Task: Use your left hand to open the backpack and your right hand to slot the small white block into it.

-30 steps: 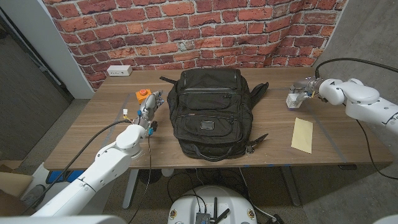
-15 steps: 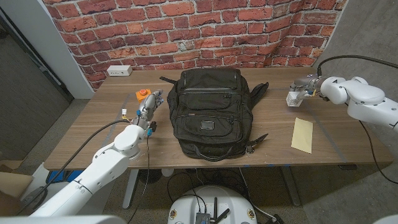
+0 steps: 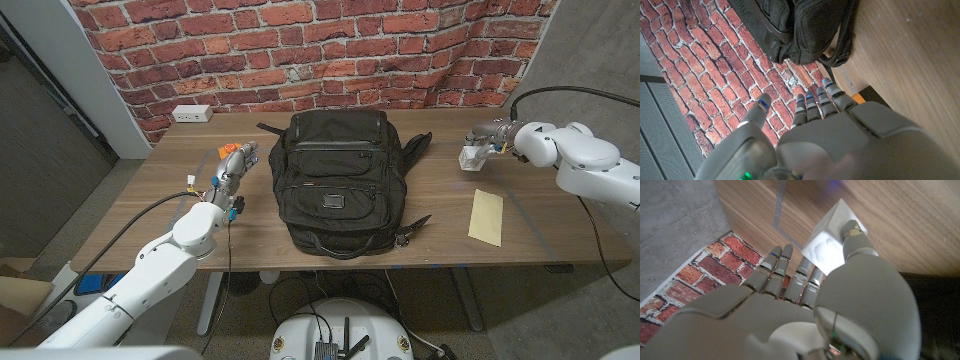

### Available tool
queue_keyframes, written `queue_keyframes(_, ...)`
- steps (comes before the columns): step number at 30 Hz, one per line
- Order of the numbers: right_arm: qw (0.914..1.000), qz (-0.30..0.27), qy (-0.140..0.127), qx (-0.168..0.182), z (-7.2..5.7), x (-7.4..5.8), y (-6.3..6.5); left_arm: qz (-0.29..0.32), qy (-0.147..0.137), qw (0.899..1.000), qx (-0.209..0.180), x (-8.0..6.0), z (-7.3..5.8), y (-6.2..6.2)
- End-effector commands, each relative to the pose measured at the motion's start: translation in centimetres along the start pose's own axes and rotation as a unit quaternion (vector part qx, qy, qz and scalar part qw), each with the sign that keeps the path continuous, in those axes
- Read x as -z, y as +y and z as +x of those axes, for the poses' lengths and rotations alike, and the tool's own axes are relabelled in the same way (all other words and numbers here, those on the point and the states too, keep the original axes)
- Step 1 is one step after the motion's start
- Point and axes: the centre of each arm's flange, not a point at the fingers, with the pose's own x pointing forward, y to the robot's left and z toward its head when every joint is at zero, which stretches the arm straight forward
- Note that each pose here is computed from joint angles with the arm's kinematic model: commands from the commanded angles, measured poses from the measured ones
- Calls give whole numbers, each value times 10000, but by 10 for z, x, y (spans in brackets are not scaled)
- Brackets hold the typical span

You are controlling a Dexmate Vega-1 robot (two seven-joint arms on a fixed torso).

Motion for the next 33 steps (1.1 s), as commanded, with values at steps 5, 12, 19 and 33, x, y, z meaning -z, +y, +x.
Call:
queue_keyframes(5, 9999, 89, -5, 108, -7, -23, -13, 530, -207, 9982, 171, -18, -17, 15)
queue_keyframes(12, 9998, 144, 55, 131, -11, -29, -17, 910, -252, 9950, 336, -28, -28, 25)
queue_keyframes(19, 9995, 209, 123, 189, -17, -33, -19, 1278, -383, 9901, 434, -39, -36, 29)
queue_keyframes(33, 9987, 371, 224, 273, -22, -42, -18, 1877, -581, 9782, 666, -56, -53, 42)
